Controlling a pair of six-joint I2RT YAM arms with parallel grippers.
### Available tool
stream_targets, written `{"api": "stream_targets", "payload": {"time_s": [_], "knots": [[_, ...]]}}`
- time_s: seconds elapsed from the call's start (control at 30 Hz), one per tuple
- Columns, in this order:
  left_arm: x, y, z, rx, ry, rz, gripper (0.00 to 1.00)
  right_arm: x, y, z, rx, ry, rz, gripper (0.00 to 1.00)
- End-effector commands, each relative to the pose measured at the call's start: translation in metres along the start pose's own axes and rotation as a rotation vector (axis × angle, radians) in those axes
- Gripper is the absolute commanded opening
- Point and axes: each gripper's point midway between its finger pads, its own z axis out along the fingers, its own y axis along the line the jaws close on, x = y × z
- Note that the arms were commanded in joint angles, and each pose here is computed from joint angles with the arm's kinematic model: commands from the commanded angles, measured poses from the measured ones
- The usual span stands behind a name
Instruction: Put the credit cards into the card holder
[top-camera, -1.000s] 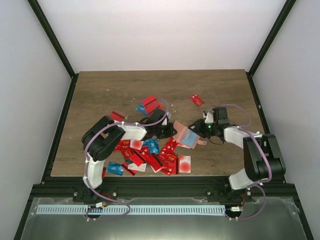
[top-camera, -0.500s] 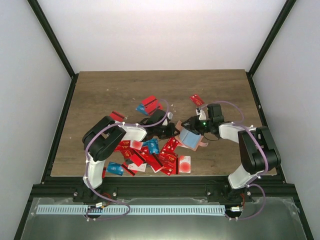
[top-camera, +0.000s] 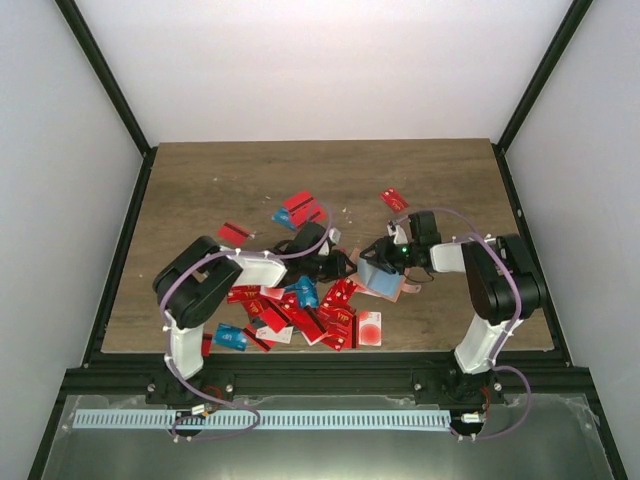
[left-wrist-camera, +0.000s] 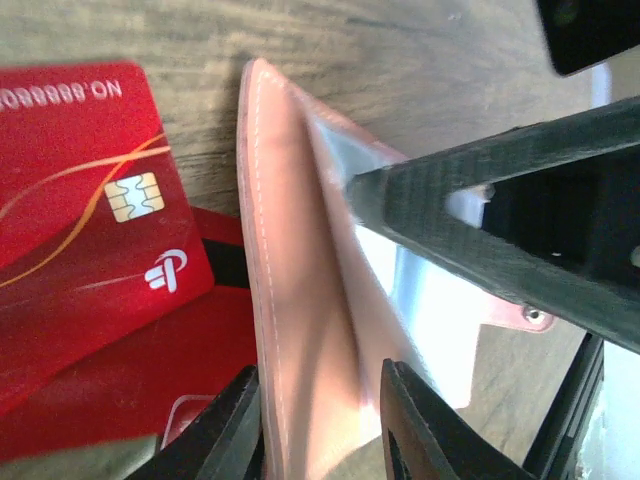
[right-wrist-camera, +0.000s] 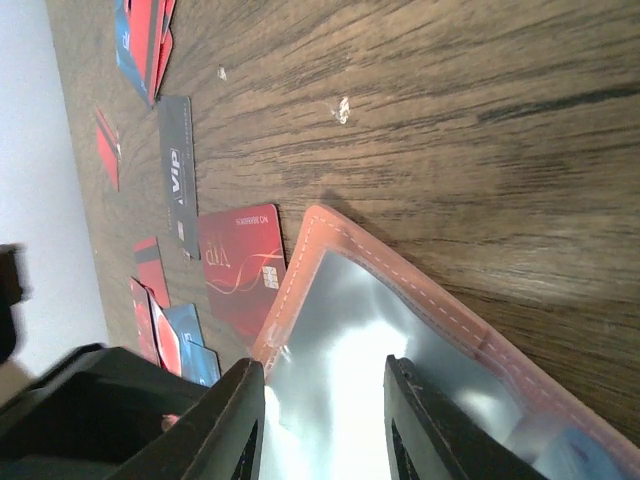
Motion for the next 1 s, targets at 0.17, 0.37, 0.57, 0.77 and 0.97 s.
{"api": "stream_targets", "payload": {"time_s": [0.17, 0.37, 0.57, 0.77, 0.97], "knots": [[-0.017, -0.01, -0.07, -0.186, -0.113, 0.221, 0.5, 0.0, 0.0, 0.005, 0.015, 0.031, -0.05, 0.35], [0.006, 0.01, -0.107, -0.307, -0.083, 0.261, 0.57, 0.003, 0.014, 0.002, 0.031, 0.043, -0.117, 0.35], [0.037, 0.037, -0.134, -0.389, -0.044, 0.229, 0.57, 0.012, 0.034, 0.0, 0.089, 0.035, -0.19, 0.36], [0.06, 0.065, -0.159, -0.47, -0.042, 0.164, 0.56, 0.033, 0.057, 0.002, 0.124, 0.054, -0.28, 0.36], [0.079, 0.097, -0.19, -0.584, -0.099, 0.042, 0.56, 0.077, 0.097, 0.014, 0.051, 0.124, -0.404, 0.36]]}}
